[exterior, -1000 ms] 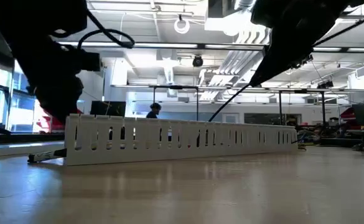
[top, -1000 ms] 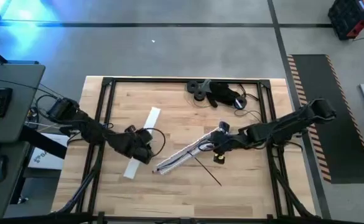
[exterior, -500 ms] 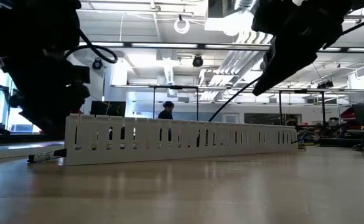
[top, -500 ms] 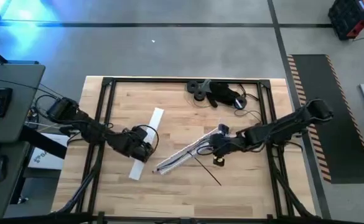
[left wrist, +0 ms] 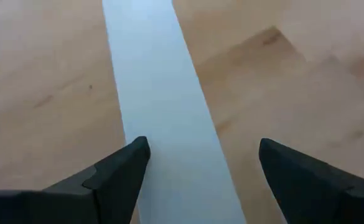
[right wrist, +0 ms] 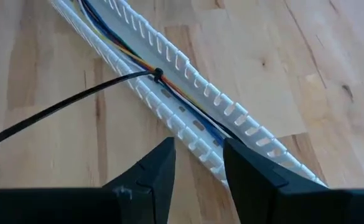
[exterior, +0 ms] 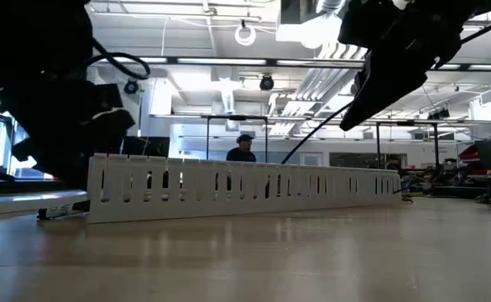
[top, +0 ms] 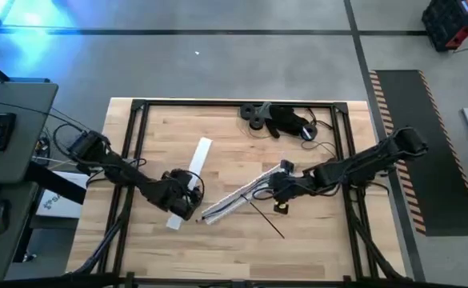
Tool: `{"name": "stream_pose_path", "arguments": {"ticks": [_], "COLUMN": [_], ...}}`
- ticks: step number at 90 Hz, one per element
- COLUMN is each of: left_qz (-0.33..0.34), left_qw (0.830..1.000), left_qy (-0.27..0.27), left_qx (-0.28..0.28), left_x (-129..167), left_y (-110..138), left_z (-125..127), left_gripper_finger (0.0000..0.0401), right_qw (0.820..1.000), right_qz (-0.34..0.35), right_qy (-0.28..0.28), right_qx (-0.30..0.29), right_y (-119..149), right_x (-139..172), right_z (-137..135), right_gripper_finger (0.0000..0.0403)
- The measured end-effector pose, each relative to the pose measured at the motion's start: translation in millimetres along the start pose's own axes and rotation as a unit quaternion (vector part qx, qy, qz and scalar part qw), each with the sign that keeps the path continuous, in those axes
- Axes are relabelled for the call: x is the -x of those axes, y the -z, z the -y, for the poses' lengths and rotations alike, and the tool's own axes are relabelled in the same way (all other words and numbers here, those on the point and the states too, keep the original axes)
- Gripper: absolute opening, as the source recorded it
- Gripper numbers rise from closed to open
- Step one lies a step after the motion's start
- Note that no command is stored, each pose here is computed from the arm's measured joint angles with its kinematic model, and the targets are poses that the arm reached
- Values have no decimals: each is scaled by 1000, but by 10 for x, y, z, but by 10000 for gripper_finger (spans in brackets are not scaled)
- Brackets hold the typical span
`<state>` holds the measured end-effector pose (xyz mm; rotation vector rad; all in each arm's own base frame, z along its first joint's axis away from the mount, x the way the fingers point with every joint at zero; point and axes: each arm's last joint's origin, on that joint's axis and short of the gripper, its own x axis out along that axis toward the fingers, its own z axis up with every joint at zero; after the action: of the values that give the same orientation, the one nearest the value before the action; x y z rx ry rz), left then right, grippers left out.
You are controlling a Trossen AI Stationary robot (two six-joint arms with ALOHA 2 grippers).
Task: Ziptie cables
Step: Close the white cable duct
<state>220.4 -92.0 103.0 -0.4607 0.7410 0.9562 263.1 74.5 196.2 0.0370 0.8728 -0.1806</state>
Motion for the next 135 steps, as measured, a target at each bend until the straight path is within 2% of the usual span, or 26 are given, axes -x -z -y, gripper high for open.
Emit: {"name": "stream_pose_path", "arguments": {"ticks": [20,37,61,74,84,94,101,115,135], "left_qz": [7,-6,-6,10,36,38,36,3,18], "left_qw": [999,994,977,981,989,994,997,999,999], "left_qy": [-32,-20,-3,7,21,11,2,-27,-29], "left_qx": [-26,-106,-213,-194,-141,-103,-65,-36,-37], "left_x": [-68,-83,-106,6,123,142,94,-90,-241], "left_y": [59,-12,-75,-176,-299,-317,-274,-102,25], "left_z": [69,108,149,113,102,57,22,-56,-54], "left_gripper_finger": [294,294,294,294,294,294,294,294,292], "right_qw": [1000,1000,1000,1000,1000,1000,1000,1000,1000], "right_qz": [0,1,1,1,0,0,0,-1,-2], "right_qy": [0,0,-1,-1,0,0,-1,-2,-4], "right_qx": [1,0,0,1,1,1,1,1,1], "right_y": [0,-2,-3,-3,0,0,0,1,1], "right_x": [0,0,0,0,0,0,0,0,0], "right_z": [0,-1,-1,-1,0,0,0,-2,-2], "right_gripper_finger": [121,121,121,121,121,121,121,121,121]}}
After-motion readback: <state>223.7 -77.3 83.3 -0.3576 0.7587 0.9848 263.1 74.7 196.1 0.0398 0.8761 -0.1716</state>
